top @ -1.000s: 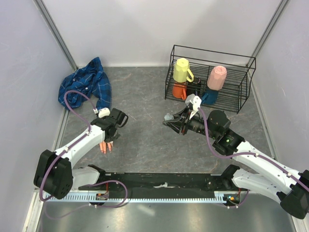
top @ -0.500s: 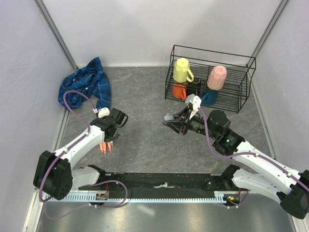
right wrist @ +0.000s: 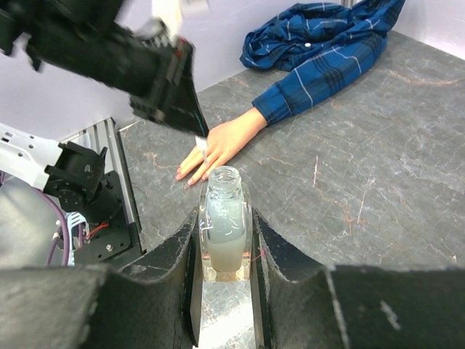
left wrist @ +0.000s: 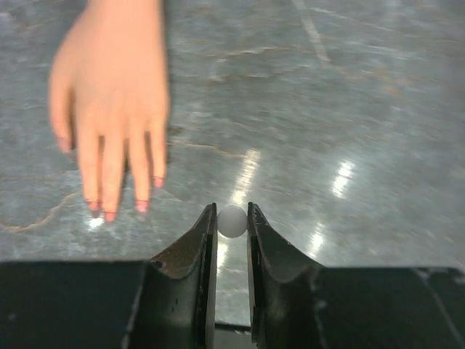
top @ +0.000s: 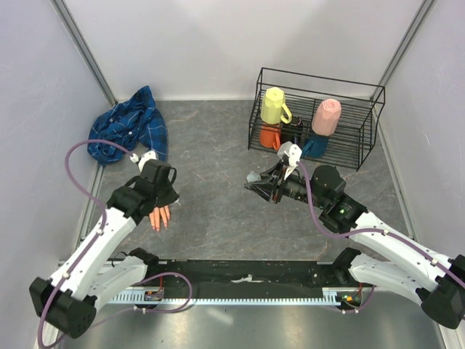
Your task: Paint the nails
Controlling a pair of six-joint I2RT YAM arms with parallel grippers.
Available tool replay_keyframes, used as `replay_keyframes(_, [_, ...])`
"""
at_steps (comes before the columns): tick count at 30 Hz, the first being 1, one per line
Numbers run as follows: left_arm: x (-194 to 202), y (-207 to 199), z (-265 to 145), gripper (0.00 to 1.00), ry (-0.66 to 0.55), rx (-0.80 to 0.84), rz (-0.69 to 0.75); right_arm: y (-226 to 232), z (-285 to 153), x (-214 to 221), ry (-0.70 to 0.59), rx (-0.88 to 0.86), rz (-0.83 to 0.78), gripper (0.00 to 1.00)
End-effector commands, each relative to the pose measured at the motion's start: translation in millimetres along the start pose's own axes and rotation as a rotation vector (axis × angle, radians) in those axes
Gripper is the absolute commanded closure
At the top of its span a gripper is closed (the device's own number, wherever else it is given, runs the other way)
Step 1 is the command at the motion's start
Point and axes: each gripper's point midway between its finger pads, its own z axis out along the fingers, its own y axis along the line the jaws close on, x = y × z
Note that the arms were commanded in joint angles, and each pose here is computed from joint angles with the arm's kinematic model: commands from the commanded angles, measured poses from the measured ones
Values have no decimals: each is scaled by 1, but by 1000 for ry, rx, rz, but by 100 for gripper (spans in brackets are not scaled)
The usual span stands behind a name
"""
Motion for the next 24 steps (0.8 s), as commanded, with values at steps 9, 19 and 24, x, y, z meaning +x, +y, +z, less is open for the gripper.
replay_keyframes(9, [-78,-141,-146,98,-244,864,334,10,7,-24,26,-54,-34,100])
replay_keyframes(19, [-82,-182,-200,98,-187,1133,478,11,14,-22,99,-68,-29,100])
replay_keyframes(24, [-74,-192,-217,98,-166,1253,516,18,16,-16,128,-121,-21,100])
